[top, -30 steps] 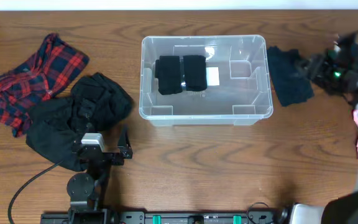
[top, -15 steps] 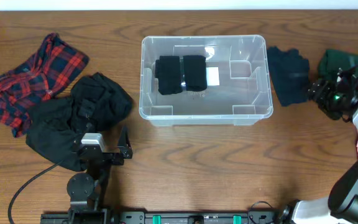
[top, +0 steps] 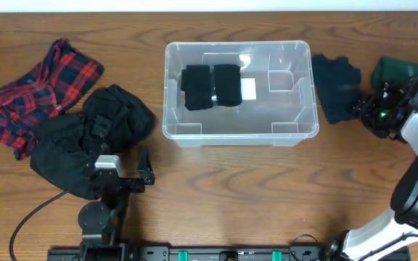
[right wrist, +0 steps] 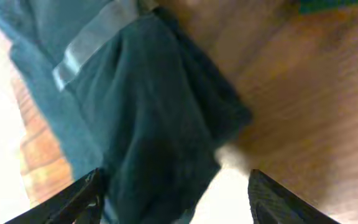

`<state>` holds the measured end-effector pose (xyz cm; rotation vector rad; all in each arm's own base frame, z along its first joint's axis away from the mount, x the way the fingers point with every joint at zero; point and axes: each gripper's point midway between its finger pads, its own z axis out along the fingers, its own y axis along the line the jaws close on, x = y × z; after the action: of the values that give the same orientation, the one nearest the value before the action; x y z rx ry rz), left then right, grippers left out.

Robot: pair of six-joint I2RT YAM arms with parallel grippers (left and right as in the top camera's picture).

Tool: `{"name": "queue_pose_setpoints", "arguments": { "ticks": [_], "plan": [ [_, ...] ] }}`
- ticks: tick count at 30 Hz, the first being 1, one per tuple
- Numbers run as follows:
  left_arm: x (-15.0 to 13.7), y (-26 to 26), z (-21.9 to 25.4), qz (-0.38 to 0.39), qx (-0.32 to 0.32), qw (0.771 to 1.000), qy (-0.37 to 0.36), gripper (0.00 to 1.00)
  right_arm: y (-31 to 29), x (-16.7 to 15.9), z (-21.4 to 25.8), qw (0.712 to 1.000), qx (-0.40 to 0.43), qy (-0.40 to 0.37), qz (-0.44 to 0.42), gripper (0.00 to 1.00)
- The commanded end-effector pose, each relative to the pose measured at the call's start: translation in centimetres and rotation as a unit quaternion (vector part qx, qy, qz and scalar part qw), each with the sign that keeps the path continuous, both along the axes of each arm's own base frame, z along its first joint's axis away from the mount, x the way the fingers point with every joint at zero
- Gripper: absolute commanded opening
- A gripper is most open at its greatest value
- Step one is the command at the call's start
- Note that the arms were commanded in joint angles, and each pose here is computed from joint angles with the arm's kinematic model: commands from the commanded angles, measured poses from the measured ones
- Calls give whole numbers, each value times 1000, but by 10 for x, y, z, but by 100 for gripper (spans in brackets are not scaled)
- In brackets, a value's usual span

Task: Pack container
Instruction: 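Open the right gripper, withdraw, and grasp the upper black garment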

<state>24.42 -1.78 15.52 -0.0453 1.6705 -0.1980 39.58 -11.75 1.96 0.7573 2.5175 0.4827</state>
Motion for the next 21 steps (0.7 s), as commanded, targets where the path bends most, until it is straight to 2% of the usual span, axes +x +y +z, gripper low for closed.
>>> {"name": "queue_pose_setpoints", "arguments": {
  "ticks": [1,6,11,21],
  "plan": [
    [-1,-2,-16,-6,-2,1000,25,98,-3,3,-5,1000,-6,-8,6,69],
    [-1,-2,-16,-6,-2,1000,25,98,-7,11,-3,1000,-15,-25,6,64],
    [-1,-2,-16,-6,-2,1000,25,98,-6,18,-3,999,-21,-36,10,53],
    [-1,-2,-16,-6,-2,1000,25,98,1,18,-30,1000,-13,-17,17,50]
  ]
}}
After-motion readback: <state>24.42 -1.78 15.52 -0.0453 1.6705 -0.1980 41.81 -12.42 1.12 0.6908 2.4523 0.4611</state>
